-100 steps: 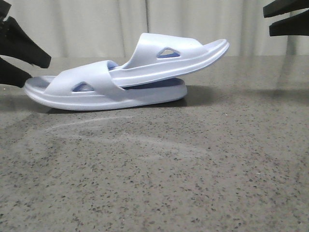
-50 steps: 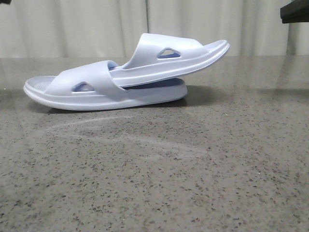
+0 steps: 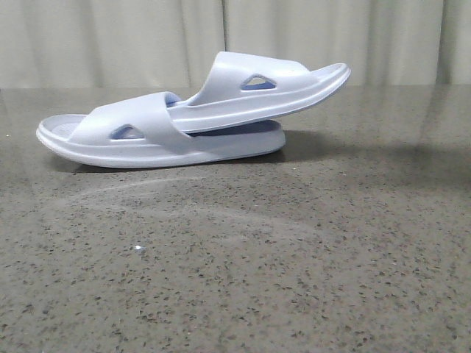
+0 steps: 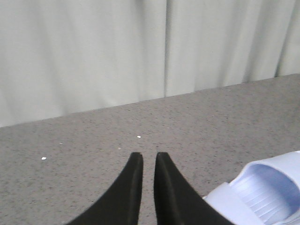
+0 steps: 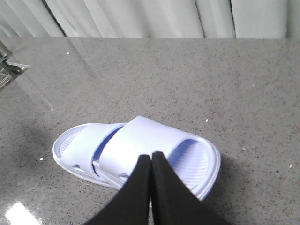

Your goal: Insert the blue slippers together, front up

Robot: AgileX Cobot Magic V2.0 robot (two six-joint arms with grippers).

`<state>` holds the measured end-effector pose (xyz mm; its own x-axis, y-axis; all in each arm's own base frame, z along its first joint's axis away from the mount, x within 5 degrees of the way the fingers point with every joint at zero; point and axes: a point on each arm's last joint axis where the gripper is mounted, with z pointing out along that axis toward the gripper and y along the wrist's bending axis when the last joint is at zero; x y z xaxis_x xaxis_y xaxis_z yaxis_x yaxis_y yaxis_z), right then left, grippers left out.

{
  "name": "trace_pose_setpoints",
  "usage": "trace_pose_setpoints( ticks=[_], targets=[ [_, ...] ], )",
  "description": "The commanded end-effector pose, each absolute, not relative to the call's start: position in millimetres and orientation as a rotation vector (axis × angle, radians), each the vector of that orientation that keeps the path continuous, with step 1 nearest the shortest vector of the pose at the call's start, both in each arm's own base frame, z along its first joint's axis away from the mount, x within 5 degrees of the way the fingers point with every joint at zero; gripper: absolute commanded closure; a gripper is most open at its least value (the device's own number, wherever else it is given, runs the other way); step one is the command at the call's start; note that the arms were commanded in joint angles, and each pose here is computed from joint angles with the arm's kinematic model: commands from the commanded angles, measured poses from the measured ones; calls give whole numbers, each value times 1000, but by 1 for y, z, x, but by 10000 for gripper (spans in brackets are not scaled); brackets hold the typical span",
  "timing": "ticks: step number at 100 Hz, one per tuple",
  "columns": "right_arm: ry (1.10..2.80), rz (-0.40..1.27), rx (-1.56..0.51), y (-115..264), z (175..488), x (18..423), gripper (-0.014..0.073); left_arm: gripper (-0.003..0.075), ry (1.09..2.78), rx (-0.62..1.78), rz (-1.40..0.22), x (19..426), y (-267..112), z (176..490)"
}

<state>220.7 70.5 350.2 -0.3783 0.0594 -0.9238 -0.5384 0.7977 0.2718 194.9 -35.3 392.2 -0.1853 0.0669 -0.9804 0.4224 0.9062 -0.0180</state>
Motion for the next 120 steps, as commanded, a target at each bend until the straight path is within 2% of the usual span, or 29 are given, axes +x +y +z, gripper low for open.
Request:
trace_pose_setpoints(
  ticks=[1, 9, 18, 46, 62, 83, 120],
  targets=[
    [1754, 539, -314, 74, 360, 199, 674, 705, 1623, 305, -208, 173, -32, 396],
    [1735, 461, -297, 77, 344, 180, 673, 705, 1611, 309, -168, 155, -32, 379],
    [1747, 409, -277, 76, 318, 161, 673, 705, 1617, 304, -194, 135, -33, 357],
    [1806, 455, -173, 56, 250, 110, 673, 705, 1590, 208, -329, 82, -30, 292],
    [1861, 517, -68, 51, 235, 103, 673, 705, 1475, 183, -347, 62, -27, 298],
    [1894, 598, -91, 56, 230, 100, 674, 705, 1490, 224, -394, 60, -32, 294],
    [1897, 597, -91, 56, 229, 99, 674, 705, 1491, 225, -394, 60, -32, 294]
  ],
)
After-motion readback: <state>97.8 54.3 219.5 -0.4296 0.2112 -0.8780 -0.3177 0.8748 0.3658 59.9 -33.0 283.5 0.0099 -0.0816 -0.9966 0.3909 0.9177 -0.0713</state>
